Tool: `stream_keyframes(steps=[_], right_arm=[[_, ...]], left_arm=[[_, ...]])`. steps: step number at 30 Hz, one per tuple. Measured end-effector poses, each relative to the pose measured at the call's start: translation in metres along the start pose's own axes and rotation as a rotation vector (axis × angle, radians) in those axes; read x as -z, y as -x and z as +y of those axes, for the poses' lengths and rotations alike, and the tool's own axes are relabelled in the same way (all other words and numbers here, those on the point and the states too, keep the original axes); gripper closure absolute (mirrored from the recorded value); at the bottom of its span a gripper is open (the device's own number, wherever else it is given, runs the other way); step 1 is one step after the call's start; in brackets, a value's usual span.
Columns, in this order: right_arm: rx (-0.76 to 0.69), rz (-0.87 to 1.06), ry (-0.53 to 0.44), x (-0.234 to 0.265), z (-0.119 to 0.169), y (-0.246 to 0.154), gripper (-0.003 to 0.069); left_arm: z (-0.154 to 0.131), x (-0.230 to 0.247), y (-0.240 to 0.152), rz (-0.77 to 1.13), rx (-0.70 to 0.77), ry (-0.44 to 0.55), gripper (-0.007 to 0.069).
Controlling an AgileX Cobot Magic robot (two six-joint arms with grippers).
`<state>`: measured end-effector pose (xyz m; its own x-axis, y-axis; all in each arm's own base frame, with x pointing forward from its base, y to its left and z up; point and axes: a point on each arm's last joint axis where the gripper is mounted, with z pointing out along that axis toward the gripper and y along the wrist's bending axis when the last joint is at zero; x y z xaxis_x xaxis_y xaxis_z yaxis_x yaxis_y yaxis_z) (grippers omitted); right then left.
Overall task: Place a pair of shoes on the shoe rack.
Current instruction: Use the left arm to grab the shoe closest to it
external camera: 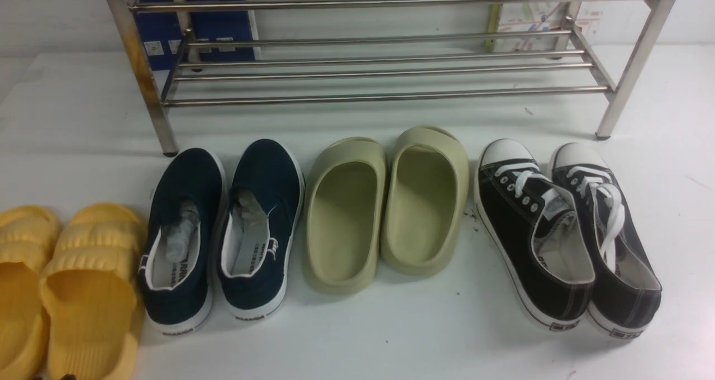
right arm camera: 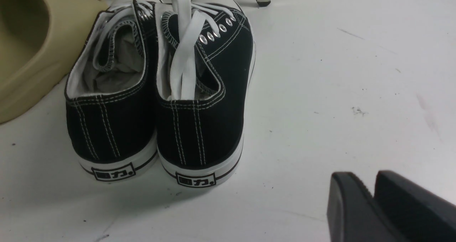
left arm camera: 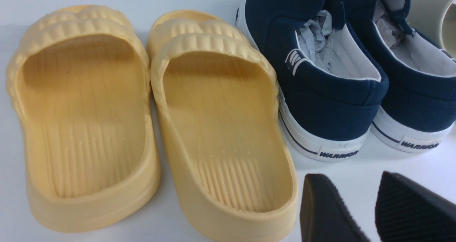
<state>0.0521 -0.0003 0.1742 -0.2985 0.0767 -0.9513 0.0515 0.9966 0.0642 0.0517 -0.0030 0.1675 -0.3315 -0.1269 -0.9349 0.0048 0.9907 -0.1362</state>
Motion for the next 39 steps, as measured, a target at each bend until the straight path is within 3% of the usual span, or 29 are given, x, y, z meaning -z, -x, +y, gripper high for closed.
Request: stream_keyframes(steps=[9,16,18,19,20,22,25,26,28,30,32,33,35,37,39], right_arm=[[0.000,0.000,0.000,0.000,0.000,0.000,0.0507],[0.000,0.000,0.000,0.000,0.000,0.000,0.0500],[0.000,0.000,0.000,0.000,0.000,0.000,0.0496],[0.000,0.000,0.000,0.000,0.000,0.000,0.0496],[0.000,0.000,0.000,0.000,0.000,0.000,0.0496],[0.000,0.000,0.000,0.000,0.000,0.000,0.0494],[0.000,0.000,0.000,0.000,0.000,0.000,0.0489],[0.000,0.000,0.000,0.000,0.000,0.000,0.0487],[0.000,0.000,0.000,0.000,0.000,0.000,0.0484],[0.000,0.000,0.000,0.000,0.000,0.000,0.0480],[0.000,0.000,0.000,0.000,0.000,0.000,0.0477],[0.000,0.000,0.000,0.000,0.000,0.000,0.0475],[0.000,0.000,0.000,0.000,0.000,0.000,0.0475],[0.000,0.000,0.000,0.000,0.000,0.000,0.0470],[0.000,0.000,0.000,0.000,0.000,0.000,0.0465]], left_arm=[[0.000,0.000,0.009,-0.096,-0.077,0.006,0.0386],[-0.006,0.013,0.047,-0.542,-0.014,-0.063,0.0386],[-0.007,0.028,0.066,-0.801,0.144,-0.142,0.0386],[-0.006,0.028,0.066,-0.801,0.146,-0.142,0.0386],[-0.006,0.042,0.077,-0.978,0.227,-0.202,0.0386],[-0.008,0.058,0.092,-1.112,0.267,-0.254,0.0386],[-0.012,0.080,0.118,-1.199,0.276,-0.296,0.0386],[-0.017,0.097,0.145,-1.217,0.277,-0.320,0.0386],[-0.022,0.112,0.169,-1.210,0.284,-0.338,0.0386],[-0.029,0.123,0.210,-1.059,0.359,-0.354,0.0386],[-0.031,0.117,0.223,-0.916,0.415,-0.339,0.0386],[-0.034,0.107,0.234,-0.759,0.462,-0.304,0.0386],[-0.034,0.095,0.235,-0.619,0.479,-0.255,0.0386],[-0.032,0.053,0.222,-0.256,0.479,-0.099,0.0386],[-0.028,0.032,0.212,-0.079,0.454,-0.006,0.0386]])
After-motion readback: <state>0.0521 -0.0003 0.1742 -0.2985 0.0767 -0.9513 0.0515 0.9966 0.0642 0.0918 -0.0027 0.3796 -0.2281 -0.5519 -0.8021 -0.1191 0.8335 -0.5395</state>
